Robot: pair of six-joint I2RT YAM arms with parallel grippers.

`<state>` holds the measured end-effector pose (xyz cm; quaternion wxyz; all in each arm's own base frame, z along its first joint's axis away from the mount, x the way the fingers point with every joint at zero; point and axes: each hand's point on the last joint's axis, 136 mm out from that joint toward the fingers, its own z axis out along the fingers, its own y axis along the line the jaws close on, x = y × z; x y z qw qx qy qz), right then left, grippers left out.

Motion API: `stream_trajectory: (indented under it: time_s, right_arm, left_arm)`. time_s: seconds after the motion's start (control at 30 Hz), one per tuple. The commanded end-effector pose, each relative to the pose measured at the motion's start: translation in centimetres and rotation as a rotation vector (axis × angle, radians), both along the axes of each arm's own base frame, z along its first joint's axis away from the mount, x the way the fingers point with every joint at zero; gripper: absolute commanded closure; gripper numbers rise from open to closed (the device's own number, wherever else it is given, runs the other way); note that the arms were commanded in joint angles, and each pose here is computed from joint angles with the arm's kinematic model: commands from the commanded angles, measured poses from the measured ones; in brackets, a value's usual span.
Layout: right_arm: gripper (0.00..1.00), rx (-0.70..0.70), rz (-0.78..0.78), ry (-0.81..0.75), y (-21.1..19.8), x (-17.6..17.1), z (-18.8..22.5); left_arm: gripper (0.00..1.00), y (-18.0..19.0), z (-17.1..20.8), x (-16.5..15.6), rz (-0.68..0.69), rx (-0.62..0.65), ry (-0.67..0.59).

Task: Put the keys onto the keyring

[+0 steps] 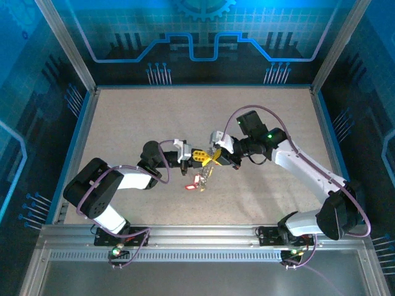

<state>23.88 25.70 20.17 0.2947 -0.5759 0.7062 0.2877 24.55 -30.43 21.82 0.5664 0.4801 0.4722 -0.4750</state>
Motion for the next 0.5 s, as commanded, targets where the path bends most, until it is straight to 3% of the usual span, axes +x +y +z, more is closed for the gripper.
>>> stream_trajectory:
  time_s: [0.0,0.1,0.2,0.47]
  right_arm:
    - [0.93,0.046,-0.033,-0.017,-0.4,0.5,1.4]
    - [0.89,0.055,-0.04,-0.025,-0.6,0.4,1.2]
    - [0.75,0.088,-0.051,-0.075,-0.8,0.1,1.2]
    - [0.67,0.124,-0.138,-0.18,-1.9,0.4,1.1]
  left_arm:
    - [1.0,-0.4,2.8,-1.1,-0.042,-0.056,-0.119]
    - [1.0,-0.4,2.8,-0.9,-0.025,-0.058,-0.115]
    - [1.0,-0.3,3.7,-0.9,-0.022,-0.074,-0.117]
    - [1.0,-0.2,5.1,-1.4,-0.041,-0.093,-0.146]
